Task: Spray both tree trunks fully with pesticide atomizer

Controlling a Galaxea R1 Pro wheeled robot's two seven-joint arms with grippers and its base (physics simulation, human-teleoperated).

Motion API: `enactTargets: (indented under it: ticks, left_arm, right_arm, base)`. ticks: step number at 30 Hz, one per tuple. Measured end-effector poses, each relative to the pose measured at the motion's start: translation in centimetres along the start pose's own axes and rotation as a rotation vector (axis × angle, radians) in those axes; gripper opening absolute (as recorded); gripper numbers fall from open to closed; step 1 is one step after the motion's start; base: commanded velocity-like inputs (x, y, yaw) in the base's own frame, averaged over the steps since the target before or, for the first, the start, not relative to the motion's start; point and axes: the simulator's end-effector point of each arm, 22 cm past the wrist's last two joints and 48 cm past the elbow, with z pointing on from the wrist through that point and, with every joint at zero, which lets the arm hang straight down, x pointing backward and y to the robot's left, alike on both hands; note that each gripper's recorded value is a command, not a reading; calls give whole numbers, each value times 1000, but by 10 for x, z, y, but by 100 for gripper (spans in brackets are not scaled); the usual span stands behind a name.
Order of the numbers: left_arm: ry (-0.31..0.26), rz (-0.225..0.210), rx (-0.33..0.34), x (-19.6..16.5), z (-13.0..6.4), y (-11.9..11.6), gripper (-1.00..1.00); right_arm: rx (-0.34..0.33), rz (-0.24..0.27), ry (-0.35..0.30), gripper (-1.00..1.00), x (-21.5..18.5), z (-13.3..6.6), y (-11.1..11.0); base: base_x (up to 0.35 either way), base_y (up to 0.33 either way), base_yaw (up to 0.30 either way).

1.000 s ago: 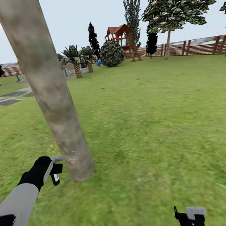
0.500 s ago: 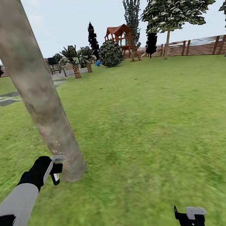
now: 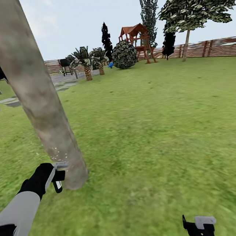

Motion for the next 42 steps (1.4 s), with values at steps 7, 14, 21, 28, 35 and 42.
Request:
enactTargets:
  ticks: [7,14,21,28,35,42]
  left_arm:
    - [1,0,-2,0,0,1,-100]
    - [1,0,-18,1,0,5,-100]
    - [2,-2,-31,1,0,7,-100]
    - [2,-1,-31,1,0,7,-100]
    - [0,-3,-31,0,0,7,-100]
    - [-1,-6,-28,0,0,7,-100]
  right_arm:
    - [1,0,0,100,0,0,0]
    - [-1,1,0,100,0,0,1]
    - [-2,0,0,100,0,0,1]
    - [-3,0,0,100,0,0,2]
    - [-4,0,1,100,0,0,3]
    - [-3,1,1,100,0,0,3]
  base:
    - [156,-239,7]
    - [124,-253,239]
    - [113,-263,42]
    - [173,-247,15]
    - [79,-261,252]
    - [2,-276,277]
